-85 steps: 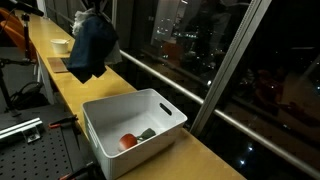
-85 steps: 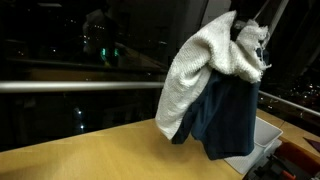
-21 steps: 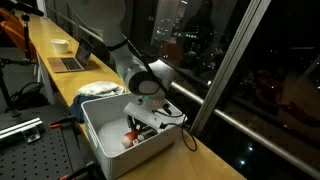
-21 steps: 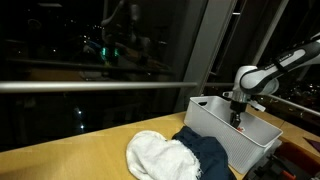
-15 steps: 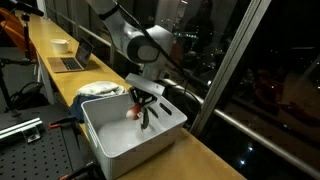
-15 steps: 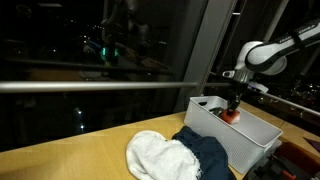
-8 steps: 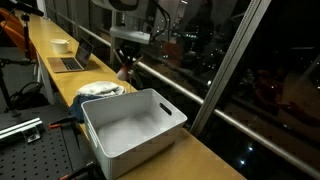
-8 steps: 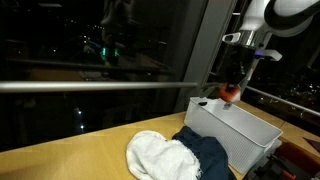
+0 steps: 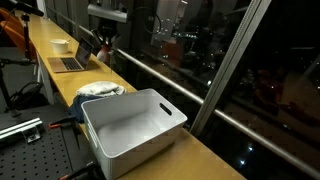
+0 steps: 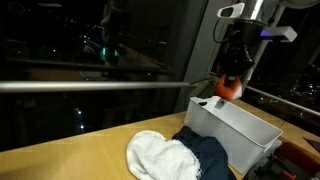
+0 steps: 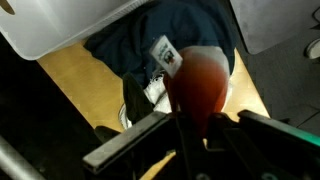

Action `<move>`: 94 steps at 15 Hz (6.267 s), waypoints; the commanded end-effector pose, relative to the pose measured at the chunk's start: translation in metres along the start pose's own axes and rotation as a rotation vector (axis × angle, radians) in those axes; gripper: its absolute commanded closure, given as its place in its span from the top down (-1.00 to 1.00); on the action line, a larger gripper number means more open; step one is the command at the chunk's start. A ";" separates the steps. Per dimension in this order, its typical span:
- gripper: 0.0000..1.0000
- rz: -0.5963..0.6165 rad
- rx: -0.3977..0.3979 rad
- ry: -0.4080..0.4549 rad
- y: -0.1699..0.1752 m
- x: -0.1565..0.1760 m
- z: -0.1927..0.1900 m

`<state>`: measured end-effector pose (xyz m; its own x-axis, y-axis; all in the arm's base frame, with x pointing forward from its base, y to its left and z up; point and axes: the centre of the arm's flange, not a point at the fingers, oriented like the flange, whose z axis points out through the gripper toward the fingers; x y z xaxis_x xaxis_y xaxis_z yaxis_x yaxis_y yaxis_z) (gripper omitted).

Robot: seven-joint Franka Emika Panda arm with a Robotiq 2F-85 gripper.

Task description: Remove the items from the storage box and put them on the table then place them back.

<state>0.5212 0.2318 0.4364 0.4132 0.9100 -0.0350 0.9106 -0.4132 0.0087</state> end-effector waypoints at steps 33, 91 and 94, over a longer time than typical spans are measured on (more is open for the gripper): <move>1.00 -0.144 0.009 -0.118 -0.012 0.062 0.142; -0.97 0.307 -0.368 0.069 0.140 -0.169 -0.141; -0.97 0.339 -0.294 0.100 0.151 -0.193 -0.110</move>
<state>0.5843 0.0162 0.5798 0.6749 0.7332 0.0826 0.6707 -0.6563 0.3456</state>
